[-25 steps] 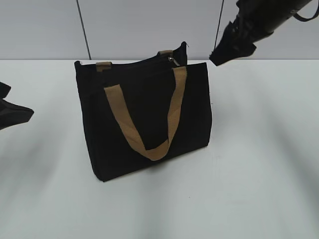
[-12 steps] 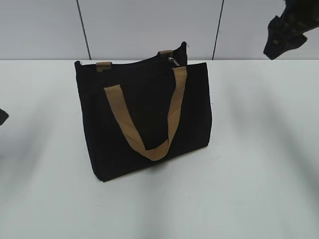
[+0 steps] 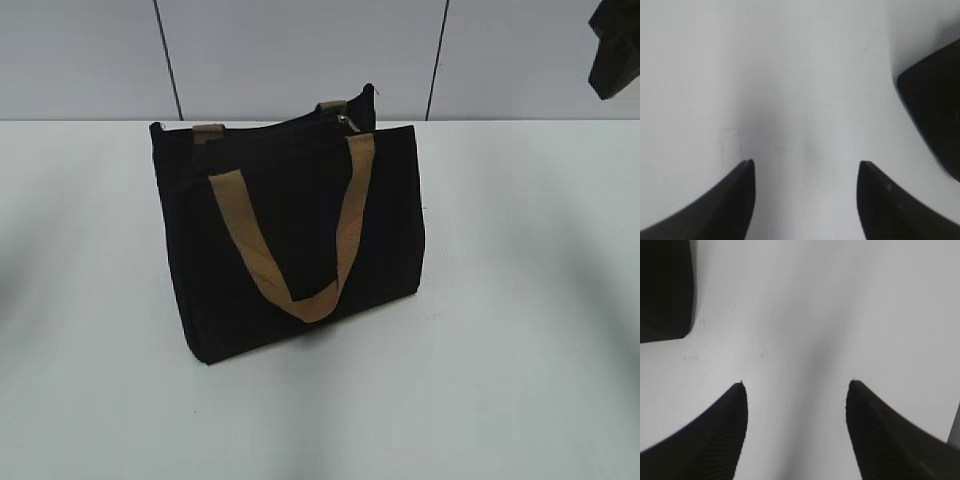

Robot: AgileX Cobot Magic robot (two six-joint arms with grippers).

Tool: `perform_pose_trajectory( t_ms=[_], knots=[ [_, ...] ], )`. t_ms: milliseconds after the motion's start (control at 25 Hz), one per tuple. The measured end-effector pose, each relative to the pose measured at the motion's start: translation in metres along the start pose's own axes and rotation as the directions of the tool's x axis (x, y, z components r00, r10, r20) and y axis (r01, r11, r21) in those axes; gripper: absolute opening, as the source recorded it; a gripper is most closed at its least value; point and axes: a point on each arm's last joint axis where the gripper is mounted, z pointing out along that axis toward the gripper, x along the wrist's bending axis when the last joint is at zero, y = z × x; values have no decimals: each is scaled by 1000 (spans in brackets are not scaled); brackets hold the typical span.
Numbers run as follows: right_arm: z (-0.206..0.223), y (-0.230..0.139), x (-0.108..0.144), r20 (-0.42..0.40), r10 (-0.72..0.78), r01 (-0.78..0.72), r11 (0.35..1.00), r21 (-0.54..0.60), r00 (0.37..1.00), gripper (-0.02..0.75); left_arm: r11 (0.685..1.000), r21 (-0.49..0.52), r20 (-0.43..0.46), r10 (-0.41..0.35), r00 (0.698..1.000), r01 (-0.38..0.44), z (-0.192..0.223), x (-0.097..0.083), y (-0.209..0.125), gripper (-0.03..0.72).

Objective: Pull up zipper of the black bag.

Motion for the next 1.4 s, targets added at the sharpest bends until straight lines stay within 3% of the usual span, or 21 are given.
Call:
perform_pose_trajectory(
  t_ms=[200,440,720,1000,1400],
  knots=[
    [-19,-13,4,-25,23,-23,1000,-17,999,484,998,61,10,-35,999,34,-12,-2,-9,467],
    [-23,-64,18,-73,44,-45,999,-9,996,484,997,-65,2,-41,999,41,-52,-6,-23,461],
    [-13,-139,36,-101,65,-71,996,-59,993,484,993,-104,16,-52,999,54,-61,-19,-84,460],
    [-8,-206,49,-93,66,-78,989,-126,993,483,976,-208,28,-59,998,63,-72,-31,-143,460],
    [-19,-245,57,-92,69,-91,960,-263,993,483,966,-251,27,-50,998,55,-79,-39,-185,460]
  ],
)
